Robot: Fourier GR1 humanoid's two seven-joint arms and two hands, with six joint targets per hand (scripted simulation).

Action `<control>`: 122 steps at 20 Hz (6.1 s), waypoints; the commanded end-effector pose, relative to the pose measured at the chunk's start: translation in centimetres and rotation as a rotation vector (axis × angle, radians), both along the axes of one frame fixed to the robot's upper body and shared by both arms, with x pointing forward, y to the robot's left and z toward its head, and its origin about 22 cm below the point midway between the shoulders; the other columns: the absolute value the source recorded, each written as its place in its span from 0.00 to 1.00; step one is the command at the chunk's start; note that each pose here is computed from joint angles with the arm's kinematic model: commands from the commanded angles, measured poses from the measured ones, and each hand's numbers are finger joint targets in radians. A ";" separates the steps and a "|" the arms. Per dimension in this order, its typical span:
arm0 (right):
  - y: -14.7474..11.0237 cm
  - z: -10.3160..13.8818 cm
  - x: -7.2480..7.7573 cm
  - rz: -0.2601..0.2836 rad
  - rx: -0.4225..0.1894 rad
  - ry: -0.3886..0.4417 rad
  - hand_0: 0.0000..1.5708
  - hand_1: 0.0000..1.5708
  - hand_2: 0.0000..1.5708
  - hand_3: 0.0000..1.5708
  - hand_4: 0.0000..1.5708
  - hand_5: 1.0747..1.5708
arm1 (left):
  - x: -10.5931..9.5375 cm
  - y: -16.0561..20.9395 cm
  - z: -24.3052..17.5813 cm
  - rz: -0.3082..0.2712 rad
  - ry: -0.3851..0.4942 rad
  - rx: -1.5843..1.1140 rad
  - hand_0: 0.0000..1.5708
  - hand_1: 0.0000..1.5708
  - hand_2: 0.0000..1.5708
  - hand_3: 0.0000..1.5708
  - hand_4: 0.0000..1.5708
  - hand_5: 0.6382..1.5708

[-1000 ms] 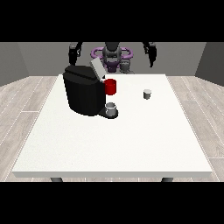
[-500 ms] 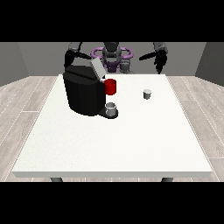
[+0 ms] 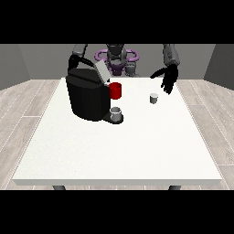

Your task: Insert the coffee pod into the coffee machine and close the lid

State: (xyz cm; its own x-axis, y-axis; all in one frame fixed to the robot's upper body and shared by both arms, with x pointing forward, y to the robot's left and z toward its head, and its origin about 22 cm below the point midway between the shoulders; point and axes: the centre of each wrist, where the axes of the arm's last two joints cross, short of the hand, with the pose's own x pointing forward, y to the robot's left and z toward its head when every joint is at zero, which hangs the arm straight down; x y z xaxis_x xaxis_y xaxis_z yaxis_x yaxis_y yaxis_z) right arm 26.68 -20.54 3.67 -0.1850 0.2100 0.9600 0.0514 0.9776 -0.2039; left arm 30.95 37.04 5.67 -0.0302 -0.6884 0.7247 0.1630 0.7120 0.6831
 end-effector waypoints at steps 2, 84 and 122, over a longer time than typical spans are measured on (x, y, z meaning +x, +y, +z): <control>1.8 -0.2 -0.4 0.030 0.039 -0.002 0.00 0.00 0.00 0.00 0.00 1.00 | 1.4 1.4 -0.7 0.006 0.059 0.056 0.00 0.00 0.00 0.00 0.00 1.00; 1.0 1.6 7.5 0.001 -0.025 0.066 0.00 0.00 0.00 0.00 0.17 1.00 | 14.9 -12.5 22.8 -0.169 -0.128 0.287 0.82 0.82 0.84 0.80 0.30 1.00; -1.3 1.8 8.6 -0.070 -0.025 0.017 0.00 0.00 0.00 0.00 0.00 1.00 | 15.0 -14.8 24.9 -0.193 -0.279 0.380 0.81 0.81 0.81 0.75 0.11 1.00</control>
